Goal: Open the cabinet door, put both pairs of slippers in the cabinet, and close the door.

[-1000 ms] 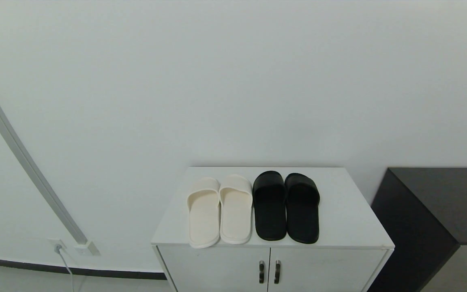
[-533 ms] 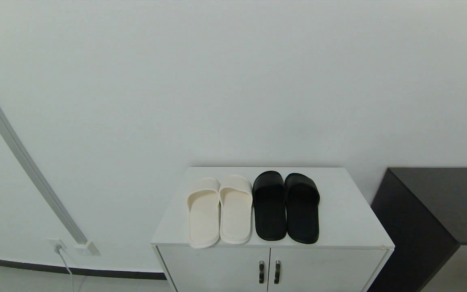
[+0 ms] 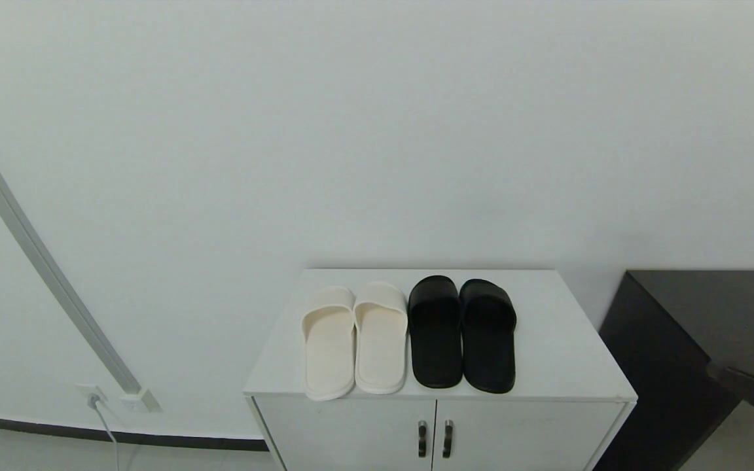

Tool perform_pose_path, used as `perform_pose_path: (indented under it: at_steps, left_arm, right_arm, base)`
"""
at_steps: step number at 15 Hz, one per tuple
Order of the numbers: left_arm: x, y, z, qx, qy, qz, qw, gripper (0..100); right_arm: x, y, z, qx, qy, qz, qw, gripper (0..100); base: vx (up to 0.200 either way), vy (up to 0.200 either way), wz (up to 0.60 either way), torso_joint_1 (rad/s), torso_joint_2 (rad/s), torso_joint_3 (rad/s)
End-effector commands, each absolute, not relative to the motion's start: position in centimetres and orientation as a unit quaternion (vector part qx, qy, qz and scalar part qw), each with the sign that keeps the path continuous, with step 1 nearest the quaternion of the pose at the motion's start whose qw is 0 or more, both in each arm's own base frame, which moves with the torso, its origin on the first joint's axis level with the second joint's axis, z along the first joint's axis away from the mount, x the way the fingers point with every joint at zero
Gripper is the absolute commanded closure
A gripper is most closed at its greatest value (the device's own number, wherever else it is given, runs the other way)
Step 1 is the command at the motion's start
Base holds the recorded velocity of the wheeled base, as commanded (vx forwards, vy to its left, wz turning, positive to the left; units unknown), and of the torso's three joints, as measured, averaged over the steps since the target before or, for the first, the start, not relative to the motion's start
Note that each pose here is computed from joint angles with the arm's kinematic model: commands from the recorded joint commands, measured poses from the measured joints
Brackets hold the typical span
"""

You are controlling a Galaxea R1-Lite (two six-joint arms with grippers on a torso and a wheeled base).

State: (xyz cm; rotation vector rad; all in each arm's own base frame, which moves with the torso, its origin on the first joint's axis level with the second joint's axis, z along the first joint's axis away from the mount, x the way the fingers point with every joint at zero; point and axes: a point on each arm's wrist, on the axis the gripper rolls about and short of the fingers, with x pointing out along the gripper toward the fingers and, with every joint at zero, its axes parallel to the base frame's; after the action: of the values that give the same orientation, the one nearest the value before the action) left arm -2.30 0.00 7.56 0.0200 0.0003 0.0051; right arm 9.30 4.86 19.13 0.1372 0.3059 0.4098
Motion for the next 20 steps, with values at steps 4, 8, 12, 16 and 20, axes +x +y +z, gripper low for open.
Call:
perform_pose_path:
  at_steps: [4,8,12,16,20]
  left_arm:
    - [-2.3,0.0,7.6,0.008,0.001,0.002,1.0,100]
    - [-2.3,0.0,7.6,0.008,0.001,0.002,1.0,100]
    - [-2.3,0.0,7.6,0.008,0.001,0.002,1.0,100]
    - [-2.3,0.0,7.6,0.008,0.0,0.002,1.0,100]
    - [-2.3,0.0,7.6,0.008,0.001,0.002,1.0,100]
  right_arm:
    - [12.2,12.8,19.1,0.065,0.226,0.24,0.942,0]
    - [15.5,18.0,17.7,0.06,0.22,0.183,0.956,0]
    - [19.5,22.6,14.7,0.053,0.196,0.131,0.97,0]
    - [23.7,25.7,11.3,0.042,0.181,0.089,0.979,0]
    - [28.2,26.2,9.3,0.029,0.165,0.036,0.985,0]
  base:
    - [0.0,0.0,0.0,0.0,0.0,0.0]
    - [0.0,0.0,0.0,0.0,0.0,0.0]
    - [0.0,0.0,0.0,0.0,0.0,0.0]
    - [0.0,0.0,0.0,0.0,0.0,0.0]
    - [0.0,0.0,0.0,0.0,0.0,0.0]
